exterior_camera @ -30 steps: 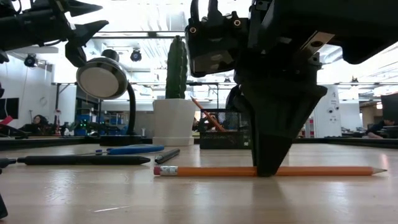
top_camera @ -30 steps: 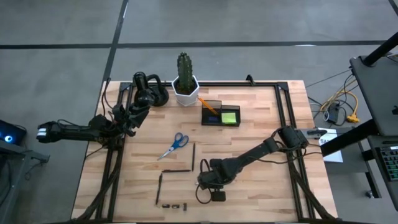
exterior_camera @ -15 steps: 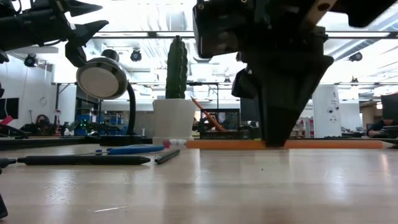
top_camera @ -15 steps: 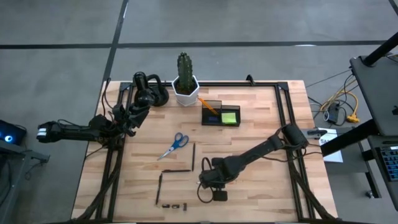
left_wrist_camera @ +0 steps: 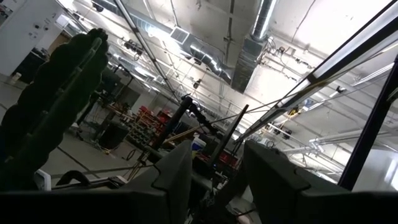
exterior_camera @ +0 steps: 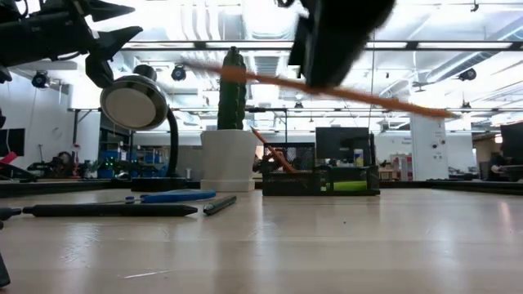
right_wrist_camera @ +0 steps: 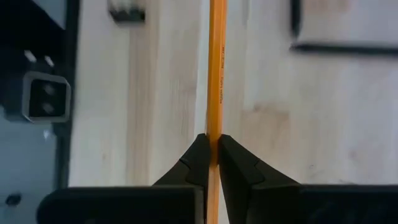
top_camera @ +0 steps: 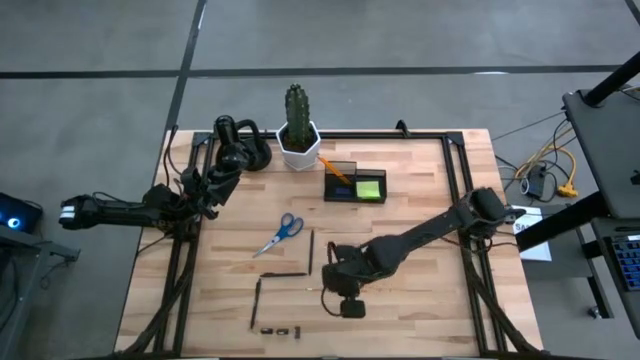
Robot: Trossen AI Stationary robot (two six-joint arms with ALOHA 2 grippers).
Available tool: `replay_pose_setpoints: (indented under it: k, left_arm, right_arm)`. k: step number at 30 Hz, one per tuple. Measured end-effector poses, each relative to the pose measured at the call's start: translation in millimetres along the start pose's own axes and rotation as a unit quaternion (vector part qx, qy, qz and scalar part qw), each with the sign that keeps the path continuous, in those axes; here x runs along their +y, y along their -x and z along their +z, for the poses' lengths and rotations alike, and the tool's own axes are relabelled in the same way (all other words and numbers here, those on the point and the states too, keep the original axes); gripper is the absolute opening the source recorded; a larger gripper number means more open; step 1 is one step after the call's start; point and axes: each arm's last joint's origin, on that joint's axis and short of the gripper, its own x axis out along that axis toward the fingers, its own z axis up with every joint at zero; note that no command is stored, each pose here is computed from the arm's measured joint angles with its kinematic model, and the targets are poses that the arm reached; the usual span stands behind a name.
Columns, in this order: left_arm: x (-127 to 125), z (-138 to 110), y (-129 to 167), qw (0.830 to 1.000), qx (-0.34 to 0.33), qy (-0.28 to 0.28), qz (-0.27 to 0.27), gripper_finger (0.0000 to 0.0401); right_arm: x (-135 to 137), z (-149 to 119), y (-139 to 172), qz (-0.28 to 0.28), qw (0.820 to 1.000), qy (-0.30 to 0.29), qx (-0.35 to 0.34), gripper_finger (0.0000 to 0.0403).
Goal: Pick and place office supplies into organizer
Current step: Put the pencil into the left section of the desk organizer
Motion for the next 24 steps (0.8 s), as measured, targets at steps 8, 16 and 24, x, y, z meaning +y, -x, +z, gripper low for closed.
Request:
replay_pose_setpoints:
  k: [8, 16, 24]
  left_arm:
    - [-0.2, 0.6, 0.3, 1.0, -0.002, 0.001, -0.001, 0.013]
    - [-0.3, 1.1, 0.5, 1.0, -0.004, 0.002, -0.002, 0.013]
    - [-0.8, 2.5, 1.2, 1.0, -0.009, 0.003, -0.004, 0.013]
  right_arm:
    - [-22.0, 14.9, 38.4, -0.019, 0.994, -0.02, -0.109, 0.0013]
    - [-49.2, 10.6, 52.5, -0.017, 0.975, -0.056, -0.216, 0.0013]
    - [-71.3, -9.0, 60.6, -0.021, 0.95, -0.096, -0.298, 0.0013]
